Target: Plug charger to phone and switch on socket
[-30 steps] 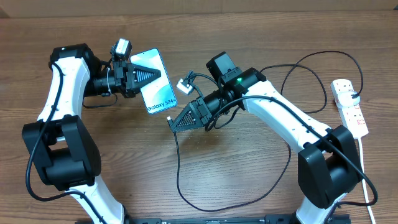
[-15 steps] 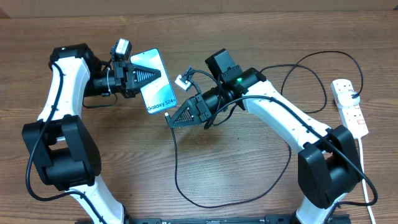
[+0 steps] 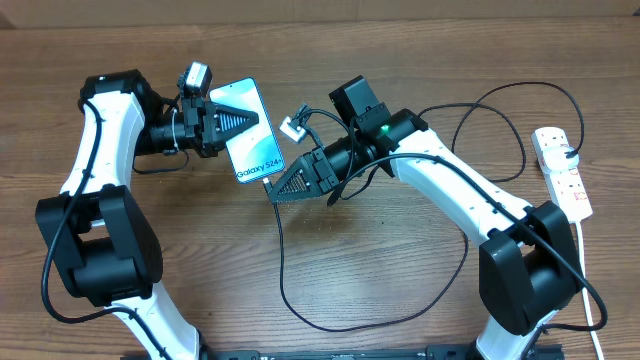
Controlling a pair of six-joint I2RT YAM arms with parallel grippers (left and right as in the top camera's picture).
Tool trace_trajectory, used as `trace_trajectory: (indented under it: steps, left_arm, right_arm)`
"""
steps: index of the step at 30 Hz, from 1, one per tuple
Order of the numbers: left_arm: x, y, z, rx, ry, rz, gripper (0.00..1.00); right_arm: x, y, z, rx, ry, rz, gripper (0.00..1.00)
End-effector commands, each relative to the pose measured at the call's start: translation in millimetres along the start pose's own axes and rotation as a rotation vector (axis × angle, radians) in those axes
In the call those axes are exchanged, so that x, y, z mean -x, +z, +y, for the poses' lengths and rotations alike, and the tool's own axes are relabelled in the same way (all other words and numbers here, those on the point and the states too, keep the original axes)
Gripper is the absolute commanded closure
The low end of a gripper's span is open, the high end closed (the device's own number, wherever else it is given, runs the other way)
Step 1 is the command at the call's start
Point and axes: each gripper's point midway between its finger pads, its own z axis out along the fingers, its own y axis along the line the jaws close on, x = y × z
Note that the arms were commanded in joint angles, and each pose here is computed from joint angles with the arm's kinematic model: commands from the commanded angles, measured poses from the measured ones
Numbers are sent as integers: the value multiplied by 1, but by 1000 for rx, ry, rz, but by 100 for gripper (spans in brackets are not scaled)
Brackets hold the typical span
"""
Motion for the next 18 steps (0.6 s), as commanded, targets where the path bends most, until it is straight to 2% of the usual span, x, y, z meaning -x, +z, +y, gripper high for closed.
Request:
trace_trajectory:
  steps: [1,18]
  left_arm:
    - [4,2,-12,-36,18,-19,96]
    - [4,2,-13,-36,-21,-18,96]
  right_arm:
    - [0,-2,22,55,-39,3,96]
    - [4,-2,19,32,-22,-4,96]
